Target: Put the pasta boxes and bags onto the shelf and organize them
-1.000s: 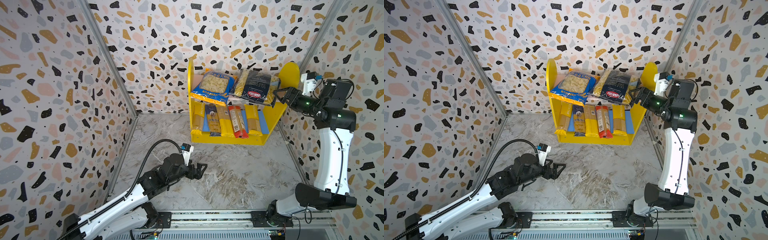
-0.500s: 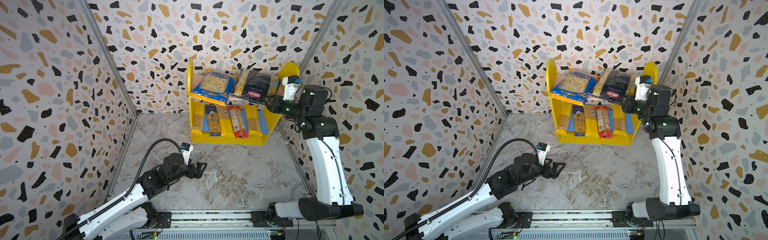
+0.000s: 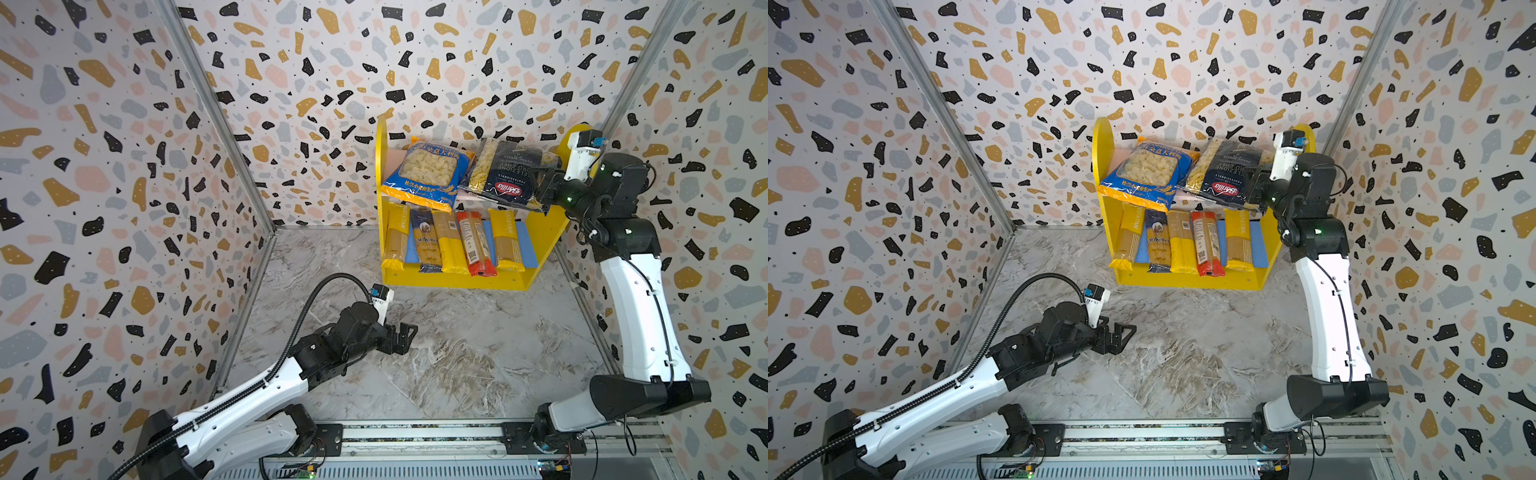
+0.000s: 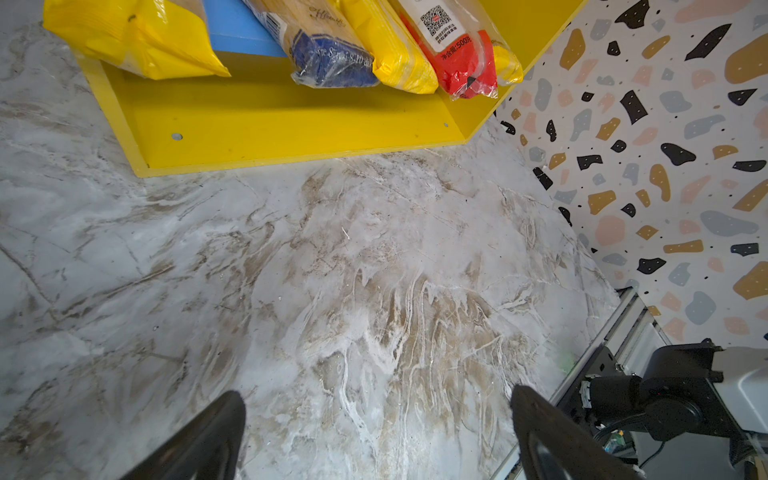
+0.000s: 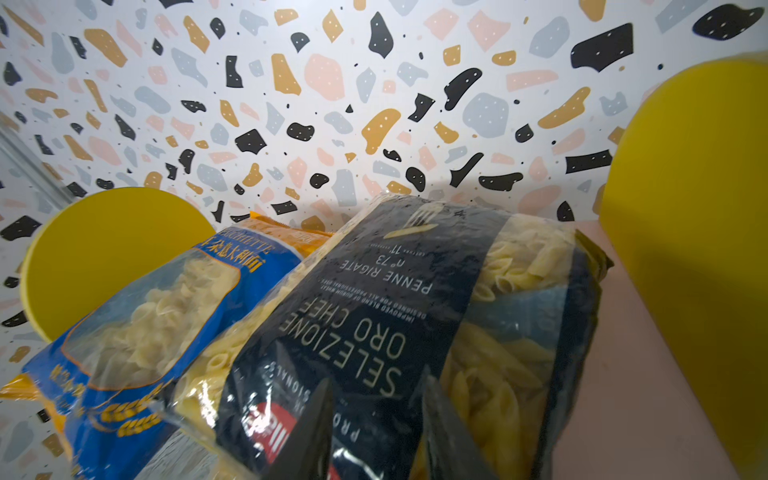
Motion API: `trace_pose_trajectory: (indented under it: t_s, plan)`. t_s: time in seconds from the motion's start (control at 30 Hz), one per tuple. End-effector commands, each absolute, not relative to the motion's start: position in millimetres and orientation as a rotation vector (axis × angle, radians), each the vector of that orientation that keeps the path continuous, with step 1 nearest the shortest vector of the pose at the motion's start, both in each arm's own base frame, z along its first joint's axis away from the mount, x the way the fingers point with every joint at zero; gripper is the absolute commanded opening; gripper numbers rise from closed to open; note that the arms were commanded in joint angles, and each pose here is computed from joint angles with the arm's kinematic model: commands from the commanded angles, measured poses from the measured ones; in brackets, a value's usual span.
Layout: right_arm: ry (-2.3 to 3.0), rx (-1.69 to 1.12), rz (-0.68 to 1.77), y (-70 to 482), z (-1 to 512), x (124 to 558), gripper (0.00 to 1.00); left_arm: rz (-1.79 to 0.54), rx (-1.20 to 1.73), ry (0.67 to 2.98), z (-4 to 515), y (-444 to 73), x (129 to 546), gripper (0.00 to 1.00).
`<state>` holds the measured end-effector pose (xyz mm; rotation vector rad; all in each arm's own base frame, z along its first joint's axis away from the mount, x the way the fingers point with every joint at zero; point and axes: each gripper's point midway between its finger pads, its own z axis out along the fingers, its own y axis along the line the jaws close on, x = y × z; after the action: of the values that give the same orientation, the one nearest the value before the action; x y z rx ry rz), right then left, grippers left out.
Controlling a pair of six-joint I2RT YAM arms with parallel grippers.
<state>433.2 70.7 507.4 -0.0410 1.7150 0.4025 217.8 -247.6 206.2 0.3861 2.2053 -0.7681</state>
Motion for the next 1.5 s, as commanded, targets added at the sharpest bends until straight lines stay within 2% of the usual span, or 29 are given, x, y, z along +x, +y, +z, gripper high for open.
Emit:
trace_pose_trajectory:
  t_s: [0.0,0.23,0.53,0.57,0.6,0.67,0.7,0.8,0.93,1.03,1.1,1.27,1.47]
  plan:
    - [1.736,0.007,0.299,57,504,447,0.37,-0.786,0.390,2.115,233,-253,227,1.00]
    - [1.829,0.045,0.273,53,464,465,0.38,-0.784,0.391,2.122,229,-250,226,1.00]
    - [1.838,0.016,0.298,58,474,461,0.45,-0.792,0.363,2.115,231,-242,222,1.00]
    - [1.818,-0.006,0.313,62,481,455,0.49,-0.791,0.357,2.112,231,-240,221,1.00]
    - [1.784,-0.026,0.320,67,489,445,0.59,-0.786,0.348,2.111,232,-238,221,1.00]
    - [1.689,-0.058,0.339,74,512,420,0.91,-0.757,0.324,2.105,235,-231,222,0.99]
    - [1.638,-0.067,0.345,75,525,404,0.99,-0.730,0.305,2.103,236,-226,224,1.00]
    - [1.575,-0.061,0.344,70,549,367,0.99,-0.649,0.244,2.083,241,-209,229,1.00]
    - [1.546,-0.036,0.349,62,554,325,0.99,-0.539,0.122,2.035,247,-183,238,1.00]
    - [1.580,-0.016,0.396,62,521,302,0.99,-0.442,0.000,1.976,248,-157,245,0.99]
    - [1.641,-0.014,0.444,67,476,294,0.99,-0.372,-0.072,1.923,250,-138,248,1.00]
    - [1.776,0.101,0.387,51,368,277,0.99,-0.207,-0.270,1.790,252,-90,249,1.00]
    - [1.908,0.122,0.332,46,272,264,0.99,-0.206,-0.298,1.792,234,-92,253,0.99]
